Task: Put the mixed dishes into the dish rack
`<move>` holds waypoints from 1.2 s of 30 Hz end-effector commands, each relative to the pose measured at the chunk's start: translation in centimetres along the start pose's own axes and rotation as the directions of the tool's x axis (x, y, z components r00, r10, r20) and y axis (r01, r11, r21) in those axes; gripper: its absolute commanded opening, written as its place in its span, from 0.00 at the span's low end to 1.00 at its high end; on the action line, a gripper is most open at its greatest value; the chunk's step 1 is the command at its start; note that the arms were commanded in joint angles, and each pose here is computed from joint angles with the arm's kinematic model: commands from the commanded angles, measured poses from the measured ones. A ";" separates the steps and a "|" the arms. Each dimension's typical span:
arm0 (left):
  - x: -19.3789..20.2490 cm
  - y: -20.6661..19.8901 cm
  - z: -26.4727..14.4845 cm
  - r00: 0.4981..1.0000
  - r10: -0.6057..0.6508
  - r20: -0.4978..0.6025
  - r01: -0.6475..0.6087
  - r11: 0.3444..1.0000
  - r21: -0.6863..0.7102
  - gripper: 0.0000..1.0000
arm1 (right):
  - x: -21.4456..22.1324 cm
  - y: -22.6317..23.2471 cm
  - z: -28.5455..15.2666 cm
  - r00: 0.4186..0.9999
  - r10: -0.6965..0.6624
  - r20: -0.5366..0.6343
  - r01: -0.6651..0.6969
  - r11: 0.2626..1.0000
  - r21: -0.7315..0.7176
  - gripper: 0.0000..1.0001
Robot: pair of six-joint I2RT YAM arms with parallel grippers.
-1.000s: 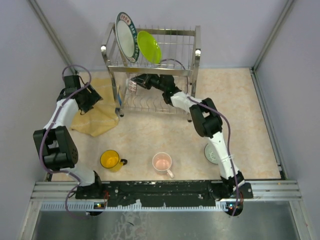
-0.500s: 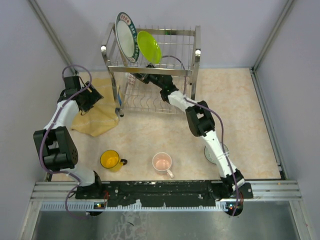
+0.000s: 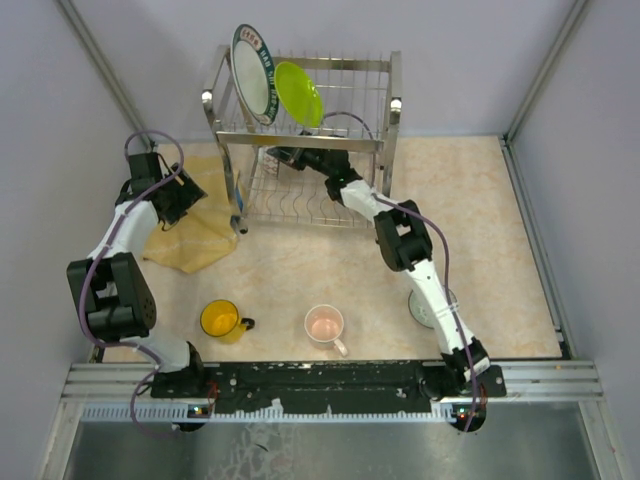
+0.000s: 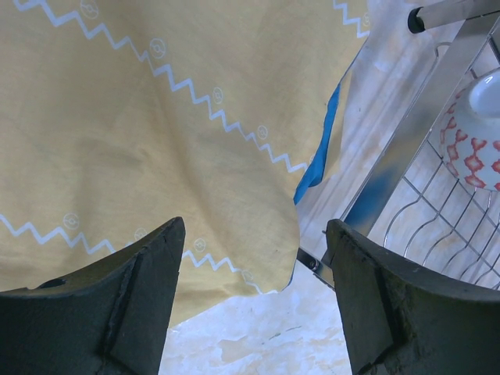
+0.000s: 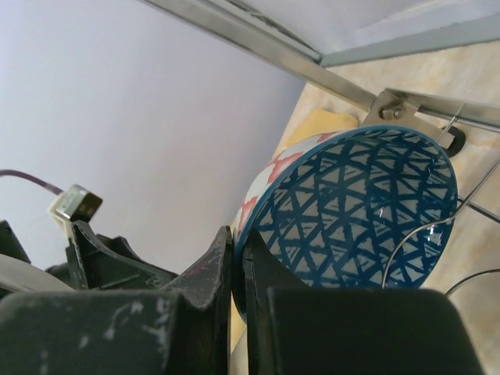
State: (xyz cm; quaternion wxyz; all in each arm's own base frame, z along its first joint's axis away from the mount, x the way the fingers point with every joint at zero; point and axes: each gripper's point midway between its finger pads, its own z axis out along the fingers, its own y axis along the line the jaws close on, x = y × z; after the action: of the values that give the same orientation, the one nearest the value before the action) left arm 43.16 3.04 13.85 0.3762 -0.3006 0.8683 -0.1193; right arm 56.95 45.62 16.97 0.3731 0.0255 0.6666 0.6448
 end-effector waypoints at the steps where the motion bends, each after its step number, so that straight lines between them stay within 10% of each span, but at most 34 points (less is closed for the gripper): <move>1: -0.9 -0.1 -0.3 0.999 0.014 0.035 -0.014 1.000 0.009 0.79 | -1.4 1.8 0.5 0.992 -0.126 -0.012 0.126 0.992 -0.009 0.01; 15: -0.8 -0.2 -0.2 0.999 0.008 0.033 -0.008 1.000 0.011 0.80 | -1.4 3.8 -0.2 0.978 -0.210 -0.014 0.210 0.977 -0.036 0.55; 36: -1.8 -0.7 -0.4 0.998 0.010 0.058 -0.011 1.000 0.020 0.86 | 2.8 13.4 -5.0 0.992 -0.116 -0.053 0.101 0.968 -0.232 0.69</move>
State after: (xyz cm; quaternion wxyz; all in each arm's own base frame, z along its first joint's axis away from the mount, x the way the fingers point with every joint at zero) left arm 43.44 3.14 14.06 0.3830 -0.2998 0.8656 -0.1193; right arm 50.44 44.48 18.91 0.3678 -0.0385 0.6742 0.6392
